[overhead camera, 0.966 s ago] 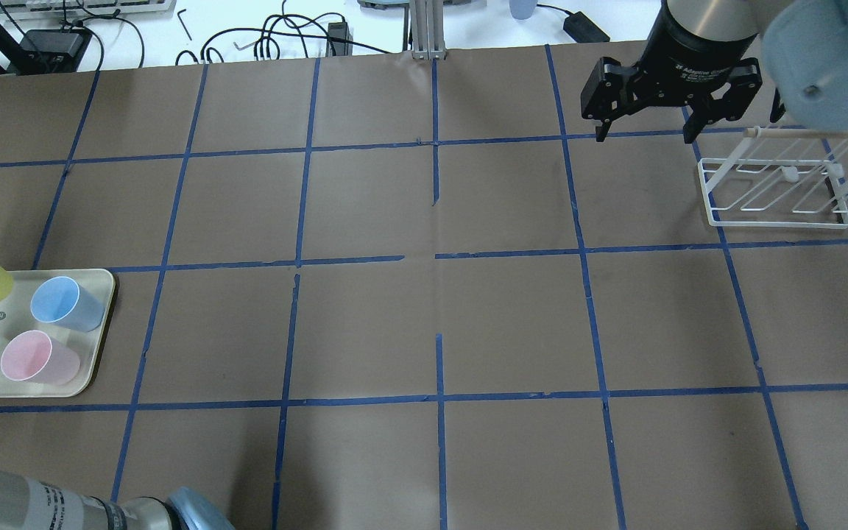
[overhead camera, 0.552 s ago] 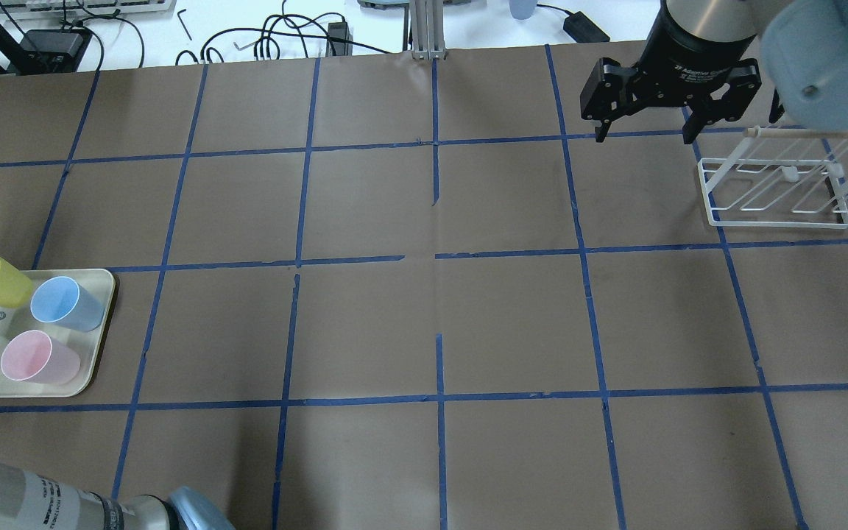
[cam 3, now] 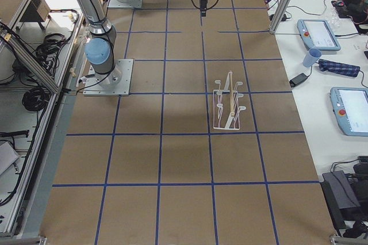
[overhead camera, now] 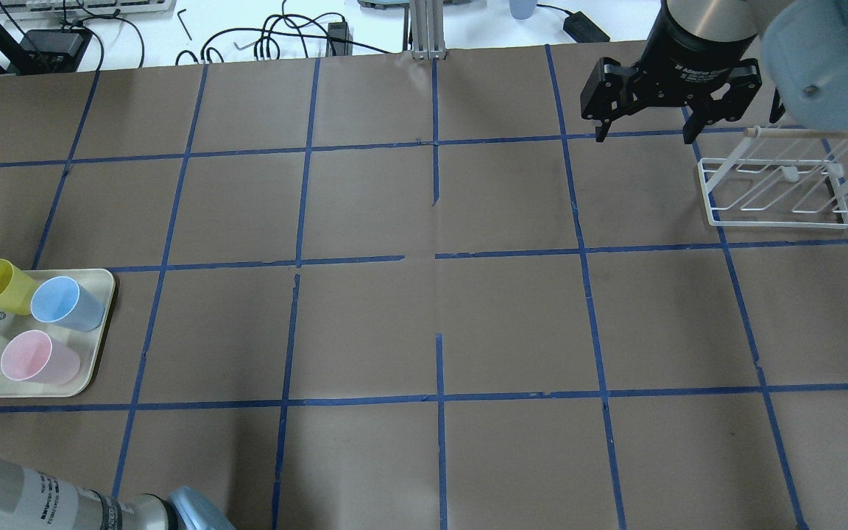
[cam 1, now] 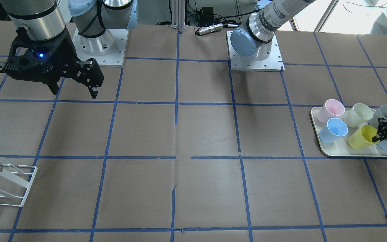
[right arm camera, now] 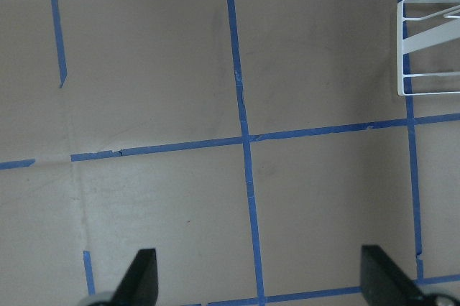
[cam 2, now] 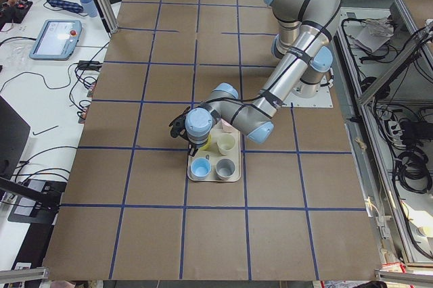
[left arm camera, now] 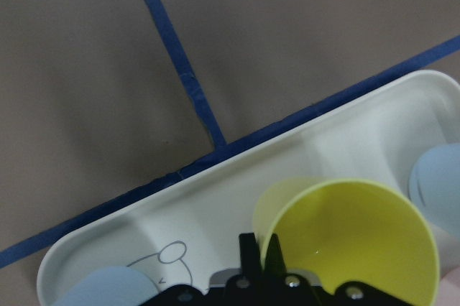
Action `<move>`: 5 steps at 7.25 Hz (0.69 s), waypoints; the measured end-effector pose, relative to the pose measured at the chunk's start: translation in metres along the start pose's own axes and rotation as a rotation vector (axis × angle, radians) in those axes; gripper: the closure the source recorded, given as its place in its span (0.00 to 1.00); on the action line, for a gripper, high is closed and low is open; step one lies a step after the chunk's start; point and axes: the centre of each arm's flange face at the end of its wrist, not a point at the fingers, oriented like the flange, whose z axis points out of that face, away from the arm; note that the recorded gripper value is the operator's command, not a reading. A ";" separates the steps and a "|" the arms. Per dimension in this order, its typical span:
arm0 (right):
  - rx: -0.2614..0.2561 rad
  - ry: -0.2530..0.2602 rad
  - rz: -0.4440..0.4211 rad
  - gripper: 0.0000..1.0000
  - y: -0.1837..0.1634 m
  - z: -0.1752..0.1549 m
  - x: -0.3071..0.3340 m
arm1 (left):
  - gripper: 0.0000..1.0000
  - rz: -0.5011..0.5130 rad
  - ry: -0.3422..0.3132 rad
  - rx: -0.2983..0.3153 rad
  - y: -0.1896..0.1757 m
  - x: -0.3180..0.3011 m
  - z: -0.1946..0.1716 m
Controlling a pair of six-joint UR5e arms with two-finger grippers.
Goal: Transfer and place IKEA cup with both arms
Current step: 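Lower the yellow cup into the empty tray slot with the left gripper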
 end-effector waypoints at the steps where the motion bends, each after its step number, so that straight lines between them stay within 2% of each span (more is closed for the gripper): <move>1: 0.001 0.000 0.001 0.00 0.000 0.000 0.000 | 0.25 -0.002 0.008 -0.003 0.001 0.003 0.004; 2: 0.002 -0.001 0.002 0.00 0.000 -0.001 0.000 | 0.20 -0.002 0.012 -0.004 0.002 0.004 0.006; 5: 0.002 0.000 0.002 0.00 0.000 -0.001 0.000 | 0.19 -0.004 0.011 -0.011 0.004 0.003 0.006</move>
